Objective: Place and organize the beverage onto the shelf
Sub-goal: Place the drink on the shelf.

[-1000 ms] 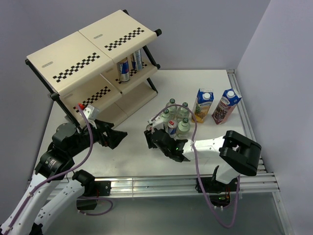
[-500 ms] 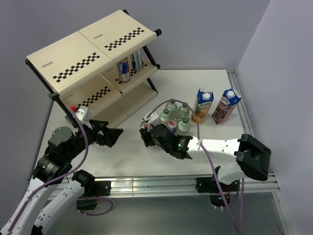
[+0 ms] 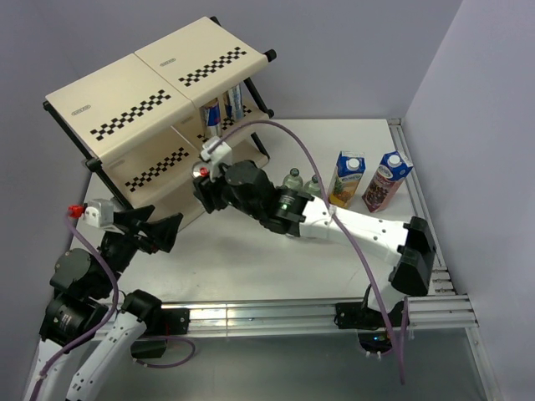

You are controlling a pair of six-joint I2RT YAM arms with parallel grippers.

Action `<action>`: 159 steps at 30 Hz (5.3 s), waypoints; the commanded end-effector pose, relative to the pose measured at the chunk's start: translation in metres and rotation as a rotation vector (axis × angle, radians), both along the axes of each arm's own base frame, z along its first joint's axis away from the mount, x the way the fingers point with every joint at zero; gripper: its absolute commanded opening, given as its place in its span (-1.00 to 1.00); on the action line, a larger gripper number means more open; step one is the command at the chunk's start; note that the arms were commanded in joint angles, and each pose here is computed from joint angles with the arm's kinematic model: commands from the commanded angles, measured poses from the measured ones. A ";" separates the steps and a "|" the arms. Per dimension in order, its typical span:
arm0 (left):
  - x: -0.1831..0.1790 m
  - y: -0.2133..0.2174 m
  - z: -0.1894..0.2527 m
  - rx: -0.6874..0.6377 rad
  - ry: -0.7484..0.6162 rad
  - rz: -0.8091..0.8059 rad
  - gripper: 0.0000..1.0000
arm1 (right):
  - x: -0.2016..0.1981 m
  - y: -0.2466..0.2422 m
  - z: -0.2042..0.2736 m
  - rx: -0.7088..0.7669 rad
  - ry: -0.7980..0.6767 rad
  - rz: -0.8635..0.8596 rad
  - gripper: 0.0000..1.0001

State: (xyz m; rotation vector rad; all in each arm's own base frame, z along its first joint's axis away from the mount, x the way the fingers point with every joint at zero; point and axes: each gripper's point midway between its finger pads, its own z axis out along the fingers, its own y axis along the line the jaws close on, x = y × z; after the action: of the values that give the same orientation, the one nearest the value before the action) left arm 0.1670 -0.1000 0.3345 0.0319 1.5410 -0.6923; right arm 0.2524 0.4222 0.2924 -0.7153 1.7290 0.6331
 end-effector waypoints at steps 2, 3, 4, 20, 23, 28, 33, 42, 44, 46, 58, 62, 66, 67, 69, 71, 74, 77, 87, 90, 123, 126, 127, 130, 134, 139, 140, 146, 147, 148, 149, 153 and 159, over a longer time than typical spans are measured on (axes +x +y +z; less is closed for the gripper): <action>0.001 0.010 0.010 -0.039 -0.043 0.054 0.99 | 0.022 0.025 0.042 0.003 -0.059 0.040 -1.00; 0.001 0.011 0.010 -0.039 -0.042 0.060 0.99 | 0.028 0.026 0.044 0.001 -0.059 0.039 -1.00; 0.001 0.012 0.010 -0.038 -0.040 0.064 0.99 | 0.033 0.029 0.057 0.013 -0.071 0.040 -1.00; 0.005 0.010 0.008 -0.014 -0.037 0.056 0.99 | 0.071 0.042 0.069 0.007 -0.096 0.021 -1.00; 0.007 0.009 0.007 -0.009 -0.033 0.056 0.99 | 0.069 0.037 0.080 0.036 -0.112 0.014 -1.00; 0.008 0.010 0.007 -0.008 -0.031 0.061 0.99 | 0.075 0.041 0.083 0.040 -0.130 0.002 -1.00; 0.009 0.010 0.006 -0.007 -0.029 0.059 0.99 | 0.076 0.044 0.085 0.066 -0.137 0.001 -1.00; 0.011 0.008 0.004 0.001 -0.022 0.053 0.99 | 0.075 0.044 0.090 0.106 -0.153 0.000 -1.00; 0.011 0.008 0.004 0.001 -0.022 0.055 0.99 | 0.075 0.041 0.097 0.125 -0.166 -0.007 -1.00; 0.011 0.008 0.004 0.001 -0.021 0.053 0.99 | 0.076 0.038 0.102 0.140 -0.179 -0.017 -1.00; 0.011 0.008 0.004 0.004 -0.020 0.054 0.99 | 0.076 0.031 0.121 0.209 -0.215 -0.028 -1.00; 0.010 0.008 0.005 0.002 -0.028 0.054 0.99 | 0.081 0.034 0.123 0.208 -0.214 -0.031 -1.00; 0.010 0.009 0.005 0.003 -0.026 0.054 0.99 | 0.090 0.040 0.115 0.199 -0.210 -0.046 -1.00; 0.010 0.008 0.004 0.003 -0.026 0.052 0.99 | 0.093 0.042 0.113 0.205 -0.215 -0.051 -1.00; 0.010 0.009 0.005 0.002 -0.028 0.055 0.99 | 0.097 0.043 0.112 0.213 -0.221 -0.059 -1.00; 0.009 0.009 0.005 0.001 -0.030 0.057 0.99 | 0.103 0.048 0.112 0.238 -0.208 -0.066 -1.00; 0.009 0.010 0.006 0.002 -0.033 0.057 0.99 | 0.112 0.057 0.102 0.225 -0.200 -0.072 -1.00; 0.009 0.009 0.005 0.003 -0.031 0.055 0.99 | 0.118 0.064 0.098 0.224 -0.203 -0.070 -1.00; 0.009 0.009 0.006 0.005 -0.034 0.056 0.99 | 0.135 0.086 0.075 0.200 -0.181 -0.070 -1.00; 0.009 0.009 0.005 0.007 -0.033 0.051 0.99 | 0.137 0.091 0.067 0.188 -0.164 -0.069 -0.93; 0.010 0.008 0.004 0.012 -0.029 0.048 0.99 | 0.130 0.086 -0.007 0.068 -0.052 -0.084 -0.77; 0.010 0.007 0.005 0.013 -0.031 0.044 0.99 | 0.125 0.084 -0.013 0.071 -0.044 -0.080 -0.77; 0.011 0.007 0.004 0.014 -0.029 0.045 0.99 | 0.124 0.083 -0.020 0.063 -0.035 -0.079 -0.77; 0.010 0.007 0.004 0.014 -0.028 0.044 0.99 | 0.122 0.084 -0.023 0.057 -0.028 -0.076 -0.77; 0.009 0.008 0.005 0.011 -0.033 0.045 0.99 | 0.122 0.085 -0.025 0.049 -0.024 -0.072 -0.72; 0.009 0.008 0.005 0.010 -0.033 0.048 0.99 | 0.123 0.089 -0.028 0.040 -0.027 -0.064 -0.47; 0.008 0.009 0.005 0.009 -0.036 0.048 0.99 | 0.123 0.089 -0.028 0.041 -0.026 -0.064 -0.40; 0.009 0.009 0.005 0.009 -0.036 0.051 0.99 | 0.124 0.093 -0.029 0.038 -0.032 -0.051 -0.28; 0.009 0.009 0.005 0.009 -0.036 0.051 0.99 | 0.124 0.094 -0.030 0.038 -0.031 -0.050 -0.25; 0.009 0.009 0.005 0.010 -0.034 0.050 0.99 | 0.124 0.094 -0.030 0.037 -0.032 -0.048 -0.23; 0.008 0.009 0.005 0.009 -0.036 0.050 0.99 | 0.124 0.095 -0.031 0.038 -0.031 -0.048 -0.22; 0.009 0.009 0.005 0.010 -0.034 0.050 0.99 | 0.125 0.097 -0.033 0.038 -0.031 -0.044 -0.16; 0.008 0.009 0.005 0.009 -0.036 0.051 0.99 | 0.125 0.099 -0.032 0.039 -0.036 -0.038 -0.05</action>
State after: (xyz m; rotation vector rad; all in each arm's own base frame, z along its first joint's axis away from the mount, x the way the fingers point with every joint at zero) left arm 0.1756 -0.0912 0.3285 -0.0021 1.5551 -0.6416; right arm 0.3830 0.5119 0.3046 -0.5788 1.5918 0.6380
